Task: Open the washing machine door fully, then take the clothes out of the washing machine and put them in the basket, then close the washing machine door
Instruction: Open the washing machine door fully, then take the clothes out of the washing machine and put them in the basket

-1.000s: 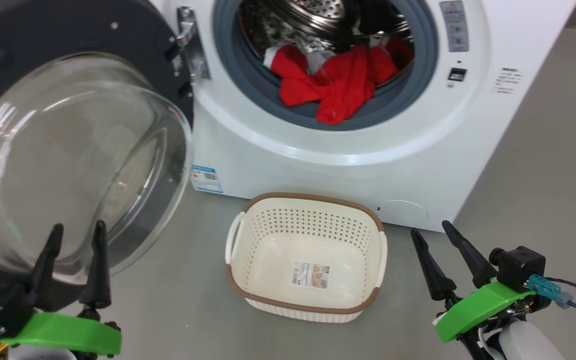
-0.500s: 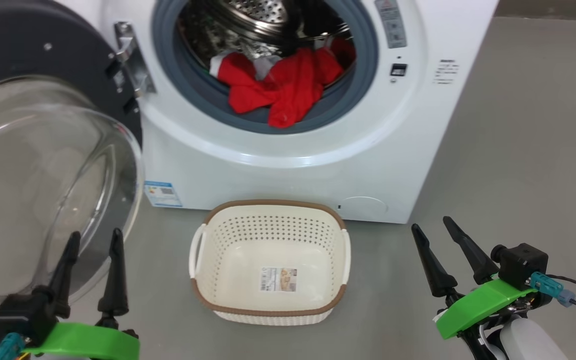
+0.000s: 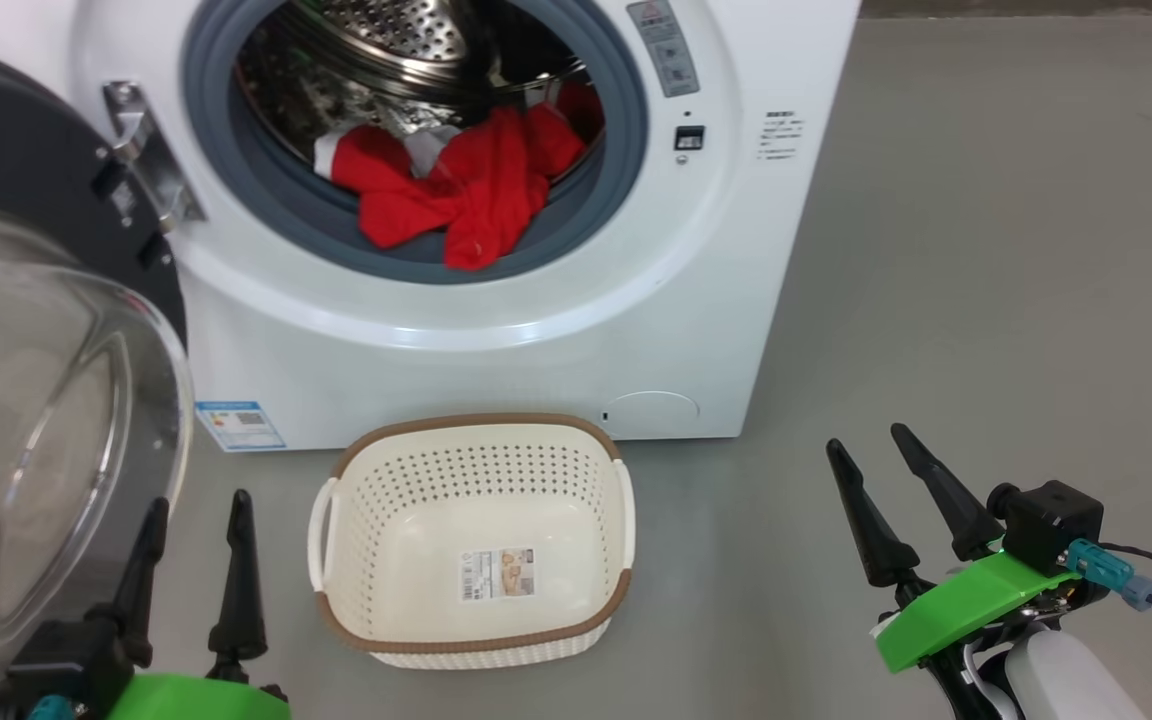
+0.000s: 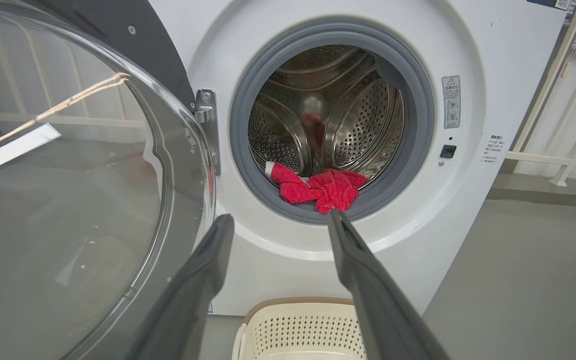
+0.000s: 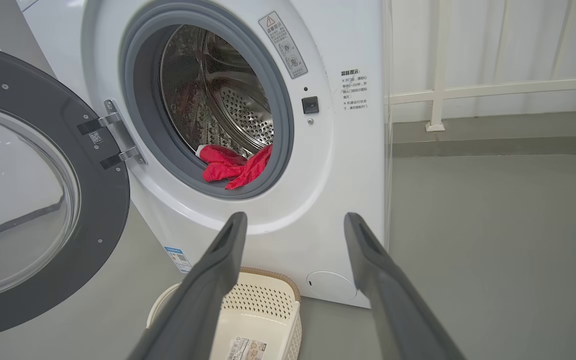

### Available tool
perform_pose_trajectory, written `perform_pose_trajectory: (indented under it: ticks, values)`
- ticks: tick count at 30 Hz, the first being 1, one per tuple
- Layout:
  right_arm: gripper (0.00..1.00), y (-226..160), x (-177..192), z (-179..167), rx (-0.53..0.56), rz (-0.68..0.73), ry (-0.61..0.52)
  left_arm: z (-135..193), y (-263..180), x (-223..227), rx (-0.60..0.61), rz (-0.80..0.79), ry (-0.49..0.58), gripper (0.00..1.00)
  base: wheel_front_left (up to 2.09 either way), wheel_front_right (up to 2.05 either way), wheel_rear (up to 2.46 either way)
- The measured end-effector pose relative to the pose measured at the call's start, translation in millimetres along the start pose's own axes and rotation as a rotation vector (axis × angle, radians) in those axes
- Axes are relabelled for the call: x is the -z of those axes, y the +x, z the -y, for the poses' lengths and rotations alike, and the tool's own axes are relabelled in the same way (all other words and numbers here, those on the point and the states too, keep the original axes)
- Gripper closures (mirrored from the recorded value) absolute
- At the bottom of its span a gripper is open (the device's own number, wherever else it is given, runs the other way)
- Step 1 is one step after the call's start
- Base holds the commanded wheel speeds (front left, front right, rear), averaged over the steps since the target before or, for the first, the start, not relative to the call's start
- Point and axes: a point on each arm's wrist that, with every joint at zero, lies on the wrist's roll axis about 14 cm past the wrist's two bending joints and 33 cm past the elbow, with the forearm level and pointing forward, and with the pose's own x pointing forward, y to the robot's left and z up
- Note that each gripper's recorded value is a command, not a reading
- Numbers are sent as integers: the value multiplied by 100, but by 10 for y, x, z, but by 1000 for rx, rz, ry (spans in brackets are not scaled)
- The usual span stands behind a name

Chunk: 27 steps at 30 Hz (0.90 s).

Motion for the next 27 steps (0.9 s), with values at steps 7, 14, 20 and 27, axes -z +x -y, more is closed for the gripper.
perform_pose_trajectory:
  ticks: [7,14,20,27]
  values:
    - [0,-61,-94,154,40,22,-17,95,21,167,31,-41,-2,0,0,0,0]
    - [0,-81,-113,217,55,27,-25,127,47,222,39,-48,0,0,0,0,0]
    - [0,-78,-112,230,56,26,-27,110,49,247,33,-53,-8,0,0,0,0]
    - [0,-72,-125,217,53,29,-28,104,48,219,33,-42,-26,0,0,0,0]
